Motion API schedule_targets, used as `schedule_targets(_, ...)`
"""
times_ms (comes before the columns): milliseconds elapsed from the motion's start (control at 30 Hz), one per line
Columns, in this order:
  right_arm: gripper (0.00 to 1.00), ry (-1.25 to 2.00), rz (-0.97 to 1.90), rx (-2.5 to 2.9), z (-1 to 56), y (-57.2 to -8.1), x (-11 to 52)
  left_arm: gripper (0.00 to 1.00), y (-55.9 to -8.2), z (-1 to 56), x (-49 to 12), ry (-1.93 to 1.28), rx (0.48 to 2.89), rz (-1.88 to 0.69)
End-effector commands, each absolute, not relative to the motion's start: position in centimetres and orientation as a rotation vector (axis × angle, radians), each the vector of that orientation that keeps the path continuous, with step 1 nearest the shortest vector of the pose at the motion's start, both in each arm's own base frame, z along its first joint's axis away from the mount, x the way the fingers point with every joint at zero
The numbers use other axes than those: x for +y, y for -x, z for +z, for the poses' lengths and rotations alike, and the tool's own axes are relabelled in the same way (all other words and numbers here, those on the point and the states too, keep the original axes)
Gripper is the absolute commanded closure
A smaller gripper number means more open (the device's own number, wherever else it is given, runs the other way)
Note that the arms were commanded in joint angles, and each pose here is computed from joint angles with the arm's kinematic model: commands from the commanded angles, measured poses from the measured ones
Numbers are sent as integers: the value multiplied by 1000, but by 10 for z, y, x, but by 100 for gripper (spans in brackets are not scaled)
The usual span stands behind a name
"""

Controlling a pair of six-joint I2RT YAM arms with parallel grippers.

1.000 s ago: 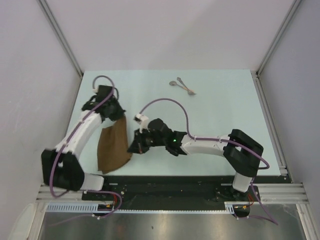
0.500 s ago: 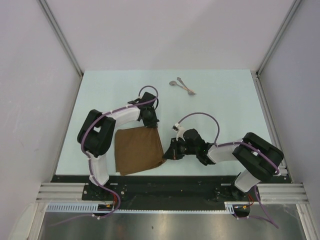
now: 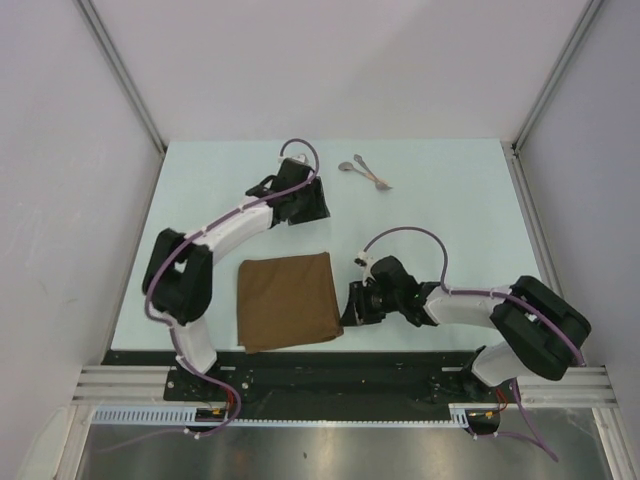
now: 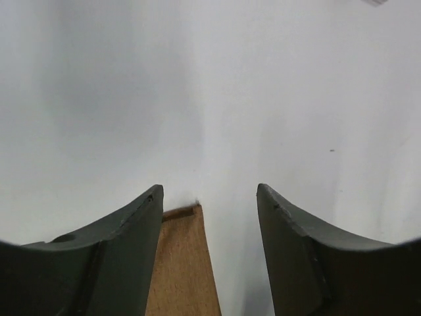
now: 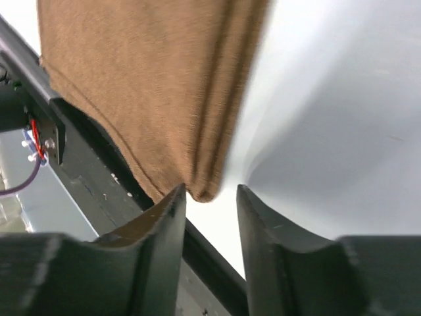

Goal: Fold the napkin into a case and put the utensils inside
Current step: Turn over the upper triangle folded napkin at the center of the board.

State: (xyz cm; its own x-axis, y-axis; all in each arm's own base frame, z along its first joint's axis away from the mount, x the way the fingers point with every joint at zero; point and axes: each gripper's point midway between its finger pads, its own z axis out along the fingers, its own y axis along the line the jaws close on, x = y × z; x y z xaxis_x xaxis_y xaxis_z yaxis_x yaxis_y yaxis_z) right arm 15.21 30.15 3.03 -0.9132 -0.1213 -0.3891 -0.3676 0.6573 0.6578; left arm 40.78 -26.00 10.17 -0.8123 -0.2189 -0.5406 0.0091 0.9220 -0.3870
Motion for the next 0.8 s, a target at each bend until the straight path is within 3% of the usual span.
schedule_targets(0,56,314,1030,2603,39,-170,279,38,-367,155,-252,-38,2384,-488)
schedule_targets(33,54,304,1044,2589,43,-174,279,43,-353,168,-258,-86,2352,-557)
schedule_targets(100,53,272,1094,2552,54,-193,284,51,-311,140,-267,-136,2428,-627)
schedule_targets(200,53,251,1131,2495,74,-226,297,55,-257,117,-284,-181,2477,-720)
schedule_targets(367,58,250,1177,2511,71,-258,314,43,-200,91,-311,-252,2506,-687)
schedule_targets(500,62,244,1269,2496,71,-268,322,43,-182,74,-306,-321,2561,-475)
schedule_targets(767,65,273,1333,2464,67,-288,337,47,-153,53,-304,-363,2608,-433)
